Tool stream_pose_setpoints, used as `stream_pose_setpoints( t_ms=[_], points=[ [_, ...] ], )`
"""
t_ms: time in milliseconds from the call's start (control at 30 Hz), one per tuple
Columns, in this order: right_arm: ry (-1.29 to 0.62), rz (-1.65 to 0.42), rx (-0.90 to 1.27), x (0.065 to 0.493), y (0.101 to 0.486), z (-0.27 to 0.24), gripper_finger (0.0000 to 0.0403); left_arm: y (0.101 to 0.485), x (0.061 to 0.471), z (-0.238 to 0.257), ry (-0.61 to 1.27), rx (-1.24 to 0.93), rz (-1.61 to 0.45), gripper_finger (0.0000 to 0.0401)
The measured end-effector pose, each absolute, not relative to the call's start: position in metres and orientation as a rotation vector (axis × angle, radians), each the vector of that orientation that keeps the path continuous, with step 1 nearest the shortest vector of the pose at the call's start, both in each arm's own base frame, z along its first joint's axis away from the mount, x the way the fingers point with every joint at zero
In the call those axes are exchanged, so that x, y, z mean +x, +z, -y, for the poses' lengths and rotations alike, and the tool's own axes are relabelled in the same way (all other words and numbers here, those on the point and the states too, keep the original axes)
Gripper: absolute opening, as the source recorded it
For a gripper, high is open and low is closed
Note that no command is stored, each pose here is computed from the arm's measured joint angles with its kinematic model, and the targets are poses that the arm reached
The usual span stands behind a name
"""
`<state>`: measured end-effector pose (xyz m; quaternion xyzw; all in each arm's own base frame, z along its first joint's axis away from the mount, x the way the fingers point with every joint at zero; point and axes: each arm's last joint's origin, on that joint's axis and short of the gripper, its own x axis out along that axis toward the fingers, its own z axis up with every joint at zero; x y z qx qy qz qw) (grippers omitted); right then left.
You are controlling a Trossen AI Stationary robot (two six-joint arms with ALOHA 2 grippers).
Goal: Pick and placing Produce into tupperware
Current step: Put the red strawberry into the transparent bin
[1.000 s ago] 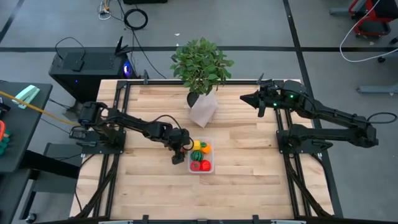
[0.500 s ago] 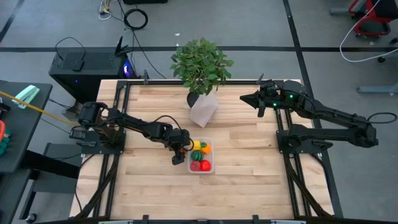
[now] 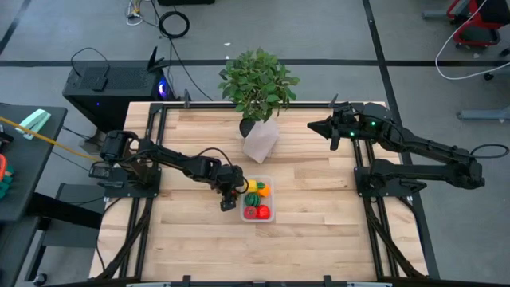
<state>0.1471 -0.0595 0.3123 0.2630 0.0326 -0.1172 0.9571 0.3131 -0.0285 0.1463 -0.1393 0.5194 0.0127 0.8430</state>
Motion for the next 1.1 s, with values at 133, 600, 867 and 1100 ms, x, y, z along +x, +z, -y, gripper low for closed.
stream_pose_setpoints(
  t_ms=[133,600,867,1100],
  points=[
    [-0.238,-0.066,0.532,0.1471,0.3123,0.0595,0.0006,0.1463,0.3131,0.0285,0.027,-0.294,-1.097,0.0201],
    [-0.238,-0.066,0.532,0.1471,0.3123,0.0595,0.0006,0.1472,0.3137,0.0286,0.026,-0.295,-1.090,0.0142],
    [-0.238,-0.066,0.532,0.1471,0.3123,0.0595,0.0008,0.1475,0.3138,0.0286,0.025,-0.296,-1.089,0.0124],
    [-0.238,-0.066,0.532,0.1471,0.3123,0.0595,0.0005,0.1475,0.3137,0.0286,0.026,-0.296,-1.090,0.0126]
  ],
)
